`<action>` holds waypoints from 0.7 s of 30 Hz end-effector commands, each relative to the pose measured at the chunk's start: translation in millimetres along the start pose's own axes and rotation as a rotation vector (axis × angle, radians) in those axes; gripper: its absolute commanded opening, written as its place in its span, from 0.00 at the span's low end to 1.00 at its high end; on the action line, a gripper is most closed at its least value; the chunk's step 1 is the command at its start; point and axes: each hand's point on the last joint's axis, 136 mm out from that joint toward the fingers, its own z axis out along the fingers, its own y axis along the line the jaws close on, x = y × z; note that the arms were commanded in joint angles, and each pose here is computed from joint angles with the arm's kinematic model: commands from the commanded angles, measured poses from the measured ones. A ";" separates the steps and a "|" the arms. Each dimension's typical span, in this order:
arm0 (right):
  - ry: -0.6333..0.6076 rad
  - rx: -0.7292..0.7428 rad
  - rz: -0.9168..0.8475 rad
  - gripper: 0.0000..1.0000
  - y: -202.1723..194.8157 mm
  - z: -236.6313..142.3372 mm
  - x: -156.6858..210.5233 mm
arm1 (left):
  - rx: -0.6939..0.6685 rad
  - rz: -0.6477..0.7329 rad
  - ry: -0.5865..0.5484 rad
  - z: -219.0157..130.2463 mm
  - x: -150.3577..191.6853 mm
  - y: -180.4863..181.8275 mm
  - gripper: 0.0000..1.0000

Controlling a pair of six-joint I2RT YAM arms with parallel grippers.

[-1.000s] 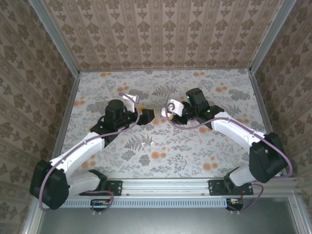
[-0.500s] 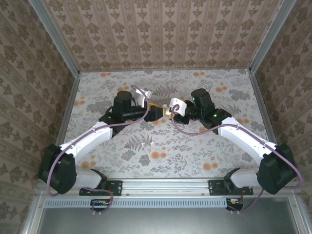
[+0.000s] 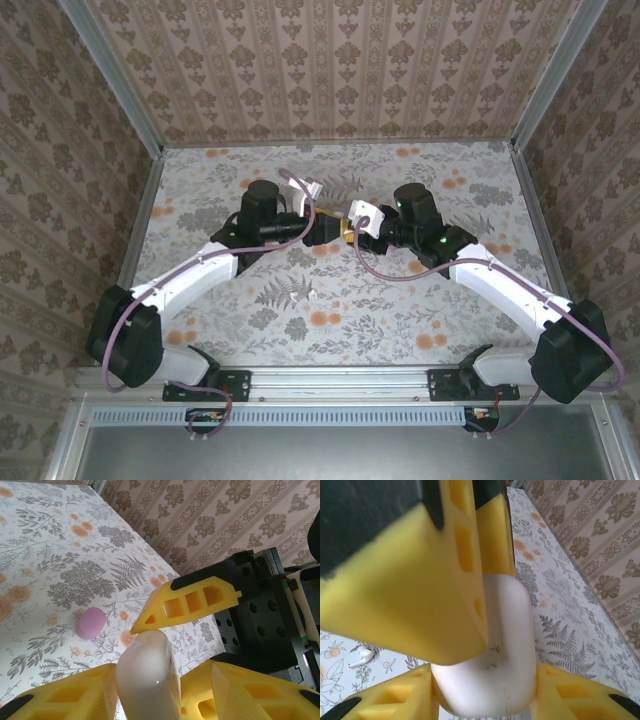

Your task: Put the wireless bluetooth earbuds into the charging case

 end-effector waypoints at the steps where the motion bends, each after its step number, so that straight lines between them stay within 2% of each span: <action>1: -0.039 0.035 0.002 0.45 -4.3 -7.7 -11.5 | 0.037 0.004 0.027 3.5 -0.7 -9.5 0.49; 6: -0.041 0.040 0.004 0.45 -5.2 -7.2 -11.7 | 0.040 0.000 0.036 4.8 1.6 -10.6 0.47; 12: -0.043 0.041 -0.006 0.45 -5.5 -7.2 -13.6 | 0.038 0.001 0.035 6.0 0.5 -10.2 0.37; 21: -0.054 0.044 -0.023 0.45 -3.6 -8.5 -15.1 | 0.047 0.000 0.033 8.6 -2.8 -10.9 0.35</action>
